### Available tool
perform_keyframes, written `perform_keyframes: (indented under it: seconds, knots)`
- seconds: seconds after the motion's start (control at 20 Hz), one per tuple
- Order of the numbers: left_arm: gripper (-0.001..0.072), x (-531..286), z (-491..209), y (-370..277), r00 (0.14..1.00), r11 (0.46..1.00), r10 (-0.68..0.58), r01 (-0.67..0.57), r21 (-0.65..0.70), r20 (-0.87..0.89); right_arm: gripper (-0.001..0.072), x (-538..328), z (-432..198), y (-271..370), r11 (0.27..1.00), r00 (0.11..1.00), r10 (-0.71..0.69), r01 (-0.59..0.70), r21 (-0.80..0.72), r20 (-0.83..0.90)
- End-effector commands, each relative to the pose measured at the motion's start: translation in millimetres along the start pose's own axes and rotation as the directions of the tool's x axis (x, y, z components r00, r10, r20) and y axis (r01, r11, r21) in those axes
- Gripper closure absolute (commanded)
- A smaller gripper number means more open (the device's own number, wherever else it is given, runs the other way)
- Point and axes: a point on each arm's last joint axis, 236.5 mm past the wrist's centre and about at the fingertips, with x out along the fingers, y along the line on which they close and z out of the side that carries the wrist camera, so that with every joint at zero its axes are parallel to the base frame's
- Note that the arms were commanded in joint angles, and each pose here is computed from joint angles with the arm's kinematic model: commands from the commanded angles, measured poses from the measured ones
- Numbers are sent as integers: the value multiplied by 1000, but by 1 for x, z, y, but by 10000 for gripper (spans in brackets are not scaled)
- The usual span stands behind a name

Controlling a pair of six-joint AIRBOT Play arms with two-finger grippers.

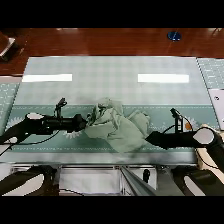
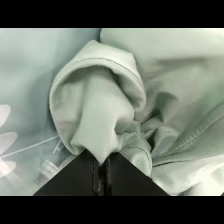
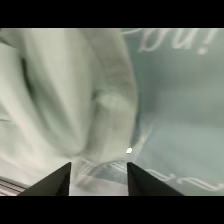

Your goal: Fold the shirts.

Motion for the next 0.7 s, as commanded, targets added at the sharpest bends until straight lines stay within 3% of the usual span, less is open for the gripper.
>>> perform_keyframes:
  seconds: [0.0, 0.45, 0.5, 0.6, 0.65]
  knots:
    - [682, 0, 0, -1, 1000, 1000, -1, 1, 3, -1, 305, 8, 1, 26, 997, 996, 77, -77, -11, 34]
    - [682, 0, -2, -2, 1000, 1000, -7, 7, 3, -9, 308, 36, 5, 12, 999, 1000, 22, -22, 28, -3]
    - [682, 0, -2, -2, 1000, 1000, -7, 7, 3, -9, 386, 39, 7, 14, 999, 999, 36, -36, 26, 1]
    - [682, 0, -1, -3, 1000, 1000, -8, 8, 5, -8, 661, 42, 14, 29, 994, 995, 102, -102, -25, 11]
    - [682, -2, 3, -8, 1000, 1000, -19, 19, 22, -3, 684, 39, 18, 41, 988, 992, 125, -124, -90, 6]
